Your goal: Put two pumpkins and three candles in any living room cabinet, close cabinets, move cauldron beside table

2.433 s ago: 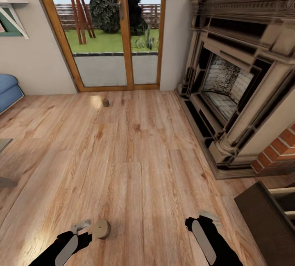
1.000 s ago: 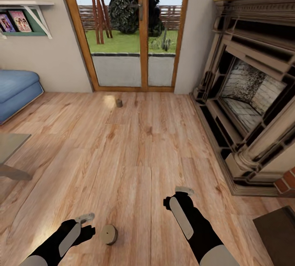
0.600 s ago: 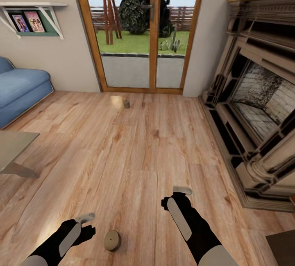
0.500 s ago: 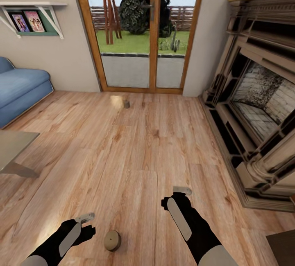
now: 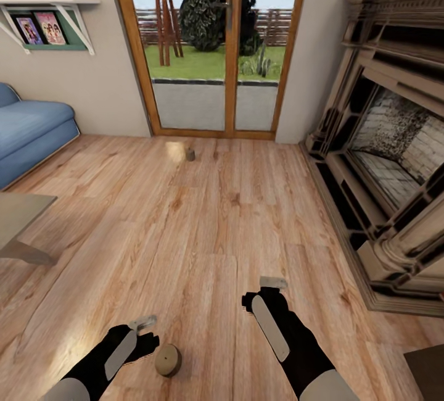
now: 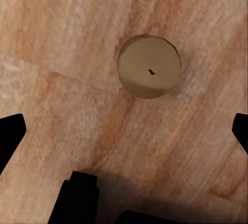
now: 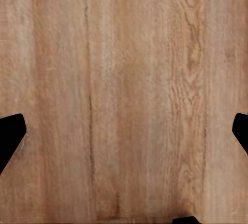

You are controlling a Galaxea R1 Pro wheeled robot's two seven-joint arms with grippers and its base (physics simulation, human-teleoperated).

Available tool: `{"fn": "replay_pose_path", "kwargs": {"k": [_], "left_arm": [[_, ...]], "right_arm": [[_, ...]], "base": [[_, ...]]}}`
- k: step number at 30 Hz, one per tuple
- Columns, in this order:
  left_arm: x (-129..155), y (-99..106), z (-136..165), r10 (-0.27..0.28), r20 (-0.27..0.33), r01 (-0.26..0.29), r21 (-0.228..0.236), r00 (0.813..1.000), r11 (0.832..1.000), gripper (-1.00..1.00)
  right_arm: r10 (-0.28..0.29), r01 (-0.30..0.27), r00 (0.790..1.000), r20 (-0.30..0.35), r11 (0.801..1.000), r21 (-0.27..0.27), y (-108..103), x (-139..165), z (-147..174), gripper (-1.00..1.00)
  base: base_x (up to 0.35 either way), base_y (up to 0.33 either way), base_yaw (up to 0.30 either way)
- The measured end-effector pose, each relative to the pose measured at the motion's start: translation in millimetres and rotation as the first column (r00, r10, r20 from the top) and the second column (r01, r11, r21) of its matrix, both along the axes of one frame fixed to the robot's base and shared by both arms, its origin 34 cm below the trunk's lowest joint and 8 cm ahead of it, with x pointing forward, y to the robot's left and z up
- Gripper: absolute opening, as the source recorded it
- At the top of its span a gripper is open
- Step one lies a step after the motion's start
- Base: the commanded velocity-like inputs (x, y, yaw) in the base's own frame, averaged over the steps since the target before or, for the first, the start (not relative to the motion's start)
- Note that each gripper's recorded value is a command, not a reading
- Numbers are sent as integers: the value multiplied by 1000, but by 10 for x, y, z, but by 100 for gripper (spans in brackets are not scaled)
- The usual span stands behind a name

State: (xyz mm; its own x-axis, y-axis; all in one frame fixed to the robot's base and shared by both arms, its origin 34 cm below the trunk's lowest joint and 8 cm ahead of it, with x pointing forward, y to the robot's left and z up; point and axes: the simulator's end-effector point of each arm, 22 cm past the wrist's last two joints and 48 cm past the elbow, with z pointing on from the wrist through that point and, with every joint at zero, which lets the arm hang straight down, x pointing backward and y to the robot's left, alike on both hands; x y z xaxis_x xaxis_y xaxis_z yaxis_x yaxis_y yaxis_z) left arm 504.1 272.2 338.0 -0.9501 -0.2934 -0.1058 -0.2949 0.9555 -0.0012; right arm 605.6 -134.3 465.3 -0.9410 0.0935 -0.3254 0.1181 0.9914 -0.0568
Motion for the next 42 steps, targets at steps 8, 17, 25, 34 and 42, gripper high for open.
{"fn": "replay_pose_path", "kwargs": {"k": [8, 17, 25, 34, 42], "left_arm": [[238, -45, -72, -8, 37, 8, -2, 999, 1000, 100], [237, -15, -250, -22, 45, 21, 14, 999, 1000, 100], [211, -8, -419, -31, 48, 30, 21, 998, 999, 100], [171, -16, -613, -31, 50, 30, 20, 998, 999, 100], [183, 3, -781, -25, 76, 23, 29, 997, 999, 100]], "right_arm": [[98, -109, 984, 147, 991, 72, 441, 206, 432, 100], [187, -226, 962, 200, 954, 194, 949, 154, 458, 100], [192, -301, 923, 334, 902, 311, 1277, 262, 855, 100], [194, -420, 888, 417, 711, 564, 1723, 163, 1040, 100], [136, -413, 894, 427, 621, 666, 1699, 87, 956, 100]], "base": [[0, 0, 0], [0, 0, 0], [0, 0, 0], [0, 0, 0], [0, 0, 0]]}}
